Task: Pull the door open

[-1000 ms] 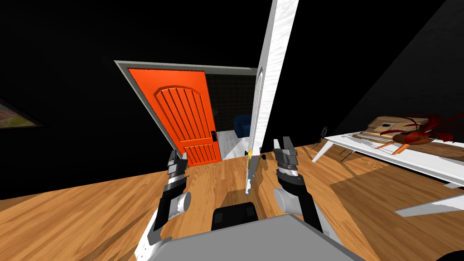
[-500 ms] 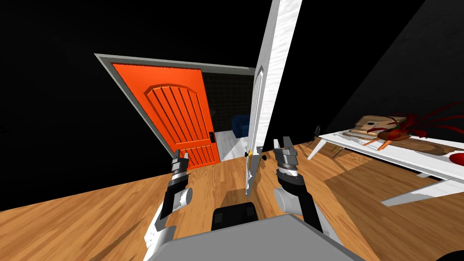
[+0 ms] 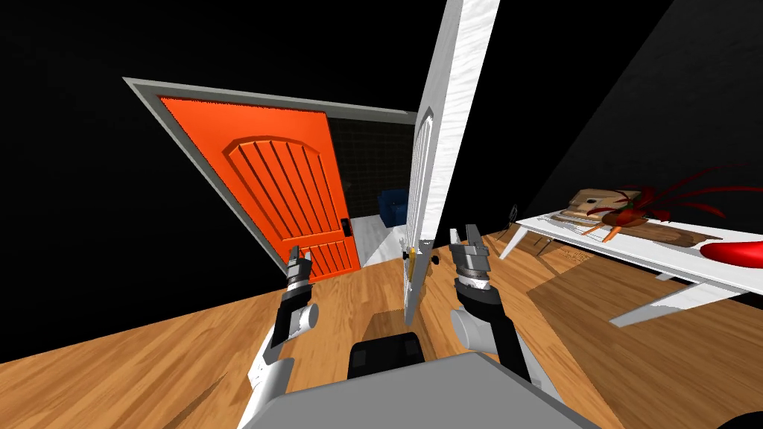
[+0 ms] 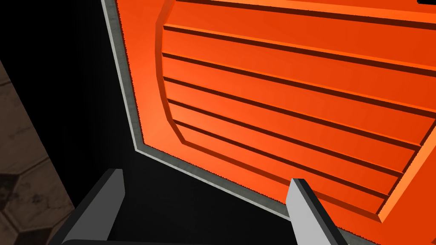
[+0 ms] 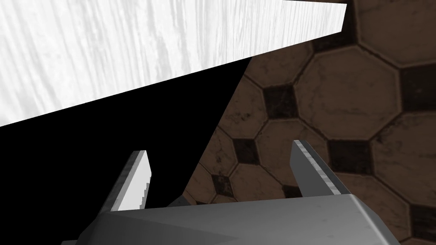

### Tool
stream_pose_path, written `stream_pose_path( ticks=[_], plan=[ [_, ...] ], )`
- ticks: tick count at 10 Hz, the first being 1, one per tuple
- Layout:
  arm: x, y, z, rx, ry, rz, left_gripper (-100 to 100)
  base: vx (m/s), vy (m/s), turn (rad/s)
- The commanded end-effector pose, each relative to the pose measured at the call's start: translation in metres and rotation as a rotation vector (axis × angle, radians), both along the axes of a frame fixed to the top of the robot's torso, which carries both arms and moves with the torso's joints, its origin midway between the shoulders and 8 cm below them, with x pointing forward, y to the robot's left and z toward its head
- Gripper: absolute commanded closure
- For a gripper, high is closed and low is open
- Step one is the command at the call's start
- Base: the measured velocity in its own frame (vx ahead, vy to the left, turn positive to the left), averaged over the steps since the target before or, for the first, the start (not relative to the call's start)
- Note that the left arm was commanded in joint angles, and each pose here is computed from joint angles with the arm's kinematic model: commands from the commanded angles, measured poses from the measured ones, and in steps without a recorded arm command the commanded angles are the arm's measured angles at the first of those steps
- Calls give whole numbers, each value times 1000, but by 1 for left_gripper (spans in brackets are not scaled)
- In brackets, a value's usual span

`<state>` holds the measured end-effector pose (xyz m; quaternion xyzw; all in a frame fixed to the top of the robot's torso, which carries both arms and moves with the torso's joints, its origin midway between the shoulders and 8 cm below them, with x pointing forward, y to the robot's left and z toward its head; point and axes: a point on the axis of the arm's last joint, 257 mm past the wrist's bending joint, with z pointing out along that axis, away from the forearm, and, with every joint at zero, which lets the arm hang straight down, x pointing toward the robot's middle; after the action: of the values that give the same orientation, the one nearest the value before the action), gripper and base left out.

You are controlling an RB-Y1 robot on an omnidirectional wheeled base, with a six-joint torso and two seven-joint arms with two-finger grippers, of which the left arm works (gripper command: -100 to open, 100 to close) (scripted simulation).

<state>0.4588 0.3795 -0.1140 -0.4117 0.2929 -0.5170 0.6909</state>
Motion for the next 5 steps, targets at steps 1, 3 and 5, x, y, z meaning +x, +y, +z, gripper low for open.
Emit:
stream_pose_path(
  ticks=[1, 3, 5],
  plan=[
    [8, 7, -7, 0, 14, 15, -100, 45, 42, -105],
    [17, 13, -15, -2, 31, 28, -100, 42, 38, -72],
    [26, 19, -29, -8, 61, 42, -100, 36, 38, -92]
  ],
)
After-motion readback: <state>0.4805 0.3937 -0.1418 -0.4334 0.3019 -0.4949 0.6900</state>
